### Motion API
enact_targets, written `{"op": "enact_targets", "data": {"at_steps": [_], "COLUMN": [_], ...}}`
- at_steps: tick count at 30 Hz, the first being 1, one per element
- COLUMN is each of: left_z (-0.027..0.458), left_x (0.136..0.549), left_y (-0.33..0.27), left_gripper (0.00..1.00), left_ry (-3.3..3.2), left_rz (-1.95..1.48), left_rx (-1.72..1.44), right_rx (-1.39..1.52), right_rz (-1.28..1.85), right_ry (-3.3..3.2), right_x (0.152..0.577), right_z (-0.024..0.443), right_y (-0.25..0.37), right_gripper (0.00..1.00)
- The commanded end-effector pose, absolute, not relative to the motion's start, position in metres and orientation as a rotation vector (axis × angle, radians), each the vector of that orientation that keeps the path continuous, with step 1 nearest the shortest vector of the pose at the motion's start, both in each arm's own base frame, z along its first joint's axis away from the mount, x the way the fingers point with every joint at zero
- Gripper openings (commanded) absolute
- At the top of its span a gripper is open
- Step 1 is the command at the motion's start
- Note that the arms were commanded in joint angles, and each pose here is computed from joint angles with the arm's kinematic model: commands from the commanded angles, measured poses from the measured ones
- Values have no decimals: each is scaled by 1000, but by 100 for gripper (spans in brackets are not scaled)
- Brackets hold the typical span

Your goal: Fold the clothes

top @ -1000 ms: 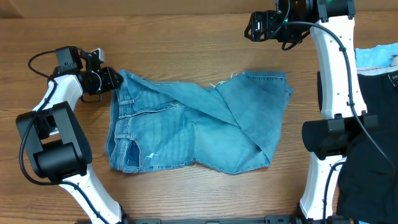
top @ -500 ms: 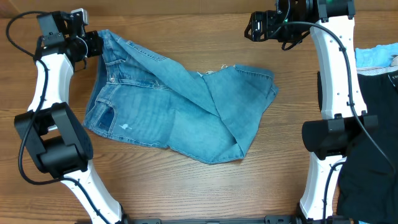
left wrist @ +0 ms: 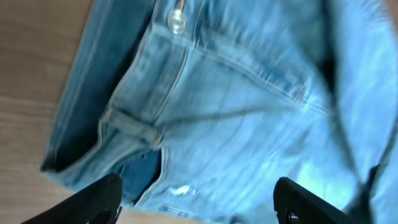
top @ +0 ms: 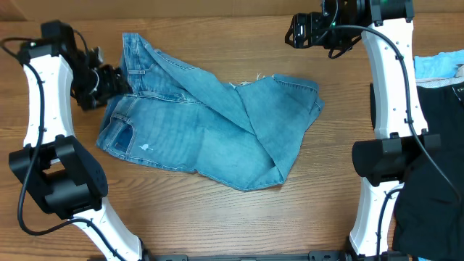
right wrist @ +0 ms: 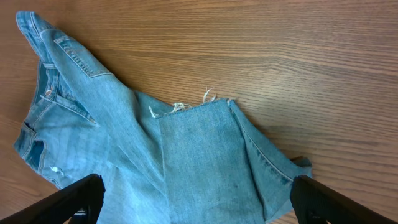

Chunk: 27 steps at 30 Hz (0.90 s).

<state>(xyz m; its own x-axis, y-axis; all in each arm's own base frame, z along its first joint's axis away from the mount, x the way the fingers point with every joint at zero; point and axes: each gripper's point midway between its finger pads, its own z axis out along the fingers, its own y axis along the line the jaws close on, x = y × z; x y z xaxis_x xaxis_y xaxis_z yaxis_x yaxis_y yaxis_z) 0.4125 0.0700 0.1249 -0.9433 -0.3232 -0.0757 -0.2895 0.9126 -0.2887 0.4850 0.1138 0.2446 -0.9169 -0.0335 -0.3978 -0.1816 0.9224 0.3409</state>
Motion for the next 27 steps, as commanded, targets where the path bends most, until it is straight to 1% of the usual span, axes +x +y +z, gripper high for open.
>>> {"op": "enact_targets", "data": {"at_steps": [1, 2, 3, 5, 8, 10, 12, 13, 14, 16, 18, 20, 22, 23, 26, 27], "left_z": [105, 102, 101, 99, 88, 77, 68, 62, 58, 46, 37, 29, 26, 26, 27, 27], "left_x": [391, 392, 396, 403, 409, 405, 402, 399, 395, 383, 372, 363, 362, 361, 358, 354], "left_y": [92, 97, 100, 106, 108, 105, 98, 97, 96, 92, 88, 89, 90, 89, 88, 86], "left_gripper": [93, 95, 95, 91, 95, 93, 90, 81, 78, 87, 85, 79, 79, 76, 56, 44], "left_ry": [3034, 3029, 3017, 2992, 2962, 2968, 2964, 2971, 2981, 3014, 3049, 3084, 3087, 3091, 3116, 3133], "left_rz": [-303, -291, -280, -259, -231, -247, -298, -302, -309, -335, -358, -340, -335, -337, -350, -361], "left_rx": [-406, -349, -291, -188, -5, 73, 78, 103, 136, 135, 128, 126, 124, 101, -27, -47], "right_rx": [-169, -169, -169, -169, -169, -169, -169, -169, -169, -169, -169, -169, -169, -169, -169, -169], "right_rz": [524, 525, 525, 525, 525, 525, 525, 524, 525, 525, 524, 524, 525, 525, 525, 525], "right_ry": [2615, 2615, 2615, 2615, 2615, 2615, 2615, 2615, 2615, 2615, 2615, 2615, 2615, 2615, 2615, 2615], "right_x": [481, 481, 481, 481, 481, 481, 481, 481, 481, 481, 481, 481, 481, 481, 481, 481], "right_z": [275, 275, 275, 275, 275, 275, 275, 275, 275, 275, 275, 275, 275, 275, 275, 275], "right_y": [113, 113, 113, 113, 113, 113, 113, 113, 113, 113, 113, 113, 113, 113, 113, 113], "right_gripper": [100, 100, 100, 100, 100, 100, 100, 100, 100, 100, 100, 100, 100, 100, 100, 100]}}
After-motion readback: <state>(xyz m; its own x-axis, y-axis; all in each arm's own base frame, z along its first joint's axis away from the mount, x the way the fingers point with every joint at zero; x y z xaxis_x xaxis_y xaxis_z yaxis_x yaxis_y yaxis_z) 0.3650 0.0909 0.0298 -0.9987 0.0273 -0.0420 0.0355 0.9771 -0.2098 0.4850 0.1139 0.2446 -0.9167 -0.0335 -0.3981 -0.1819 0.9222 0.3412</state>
